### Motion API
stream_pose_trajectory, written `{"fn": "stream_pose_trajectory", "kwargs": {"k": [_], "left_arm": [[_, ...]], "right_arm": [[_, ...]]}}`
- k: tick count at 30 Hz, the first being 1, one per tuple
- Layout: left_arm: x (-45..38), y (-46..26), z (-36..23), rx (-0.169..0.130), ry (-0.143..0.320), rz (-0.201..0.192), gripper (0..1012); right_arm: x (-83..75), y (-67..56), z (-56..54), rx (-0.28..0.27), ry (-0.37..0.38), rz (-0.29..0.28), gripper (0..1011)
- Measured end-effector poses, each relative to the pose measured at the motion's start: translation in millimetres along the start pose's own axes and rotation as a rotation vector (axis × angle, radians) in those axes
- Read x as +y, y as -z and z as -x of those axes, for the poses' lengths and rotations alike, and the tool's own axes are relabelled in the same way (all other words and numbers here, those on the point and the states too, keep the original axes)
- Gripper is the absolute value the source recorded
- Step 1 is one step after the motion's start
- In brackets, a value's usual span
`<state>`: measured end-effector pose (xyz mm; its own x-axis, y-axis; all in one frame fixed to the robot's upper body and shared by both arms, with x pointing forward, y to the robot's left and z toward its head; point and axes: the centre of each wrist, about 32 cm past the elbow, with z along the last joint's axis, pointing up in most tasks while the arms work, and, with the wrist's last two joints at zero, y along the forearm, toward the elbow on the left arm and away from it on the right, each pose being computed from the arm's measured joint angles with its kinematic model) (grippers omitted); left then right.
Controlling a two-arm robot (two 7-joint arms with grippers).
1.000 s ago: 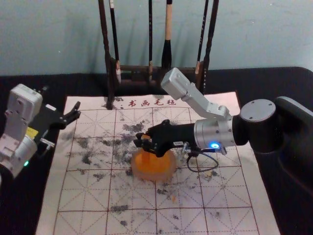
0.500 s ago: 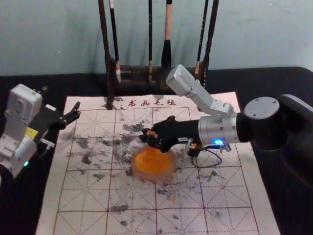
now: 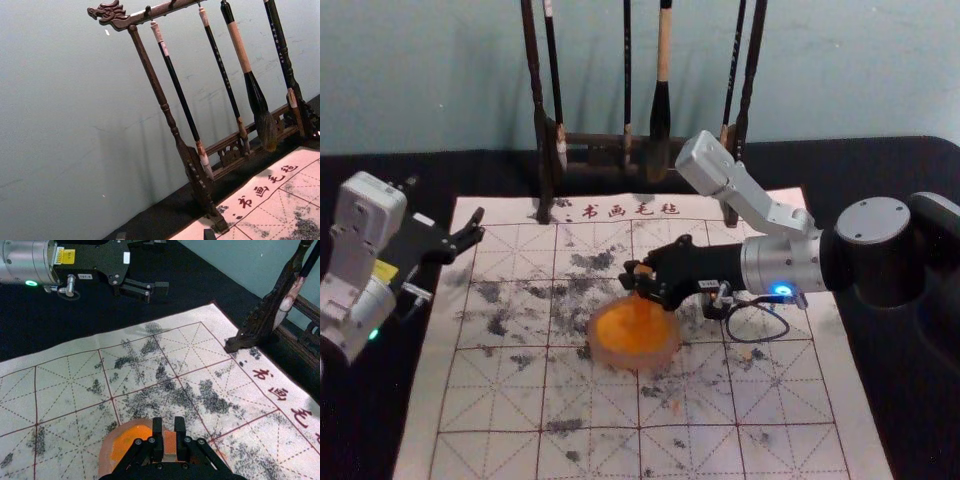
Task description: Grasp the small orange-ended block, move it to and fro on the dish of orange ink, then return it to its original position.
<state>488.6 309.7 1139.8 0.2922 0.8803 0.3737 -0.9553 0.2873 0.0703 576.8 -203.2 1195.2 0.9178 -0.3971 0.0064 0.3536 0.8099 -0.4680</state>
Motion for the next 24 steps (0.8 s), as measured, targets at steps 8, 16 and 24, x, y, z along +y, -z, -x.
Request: {"fn": "stream_pose_trajectory", "kwargs": {"k": [8,16,24], "left_arm": [[0.0,0.0,0.0,0.0,0.0,0.0,1001],[0.0,0.0,0.0,0.0,0.0,0.0,1001],[0.0,0.0,0.0,0.0,0.0,0.0,1001]], "right_arm": [[-6.1,3.3,2.2,-0.007,-0.008,0.005,130],[-10.2,6.0,5.7,-0.011,-0.021,0.007,130],[-12.8,7.3,10.9,-0.015,-0.043,0.003,130]]}}
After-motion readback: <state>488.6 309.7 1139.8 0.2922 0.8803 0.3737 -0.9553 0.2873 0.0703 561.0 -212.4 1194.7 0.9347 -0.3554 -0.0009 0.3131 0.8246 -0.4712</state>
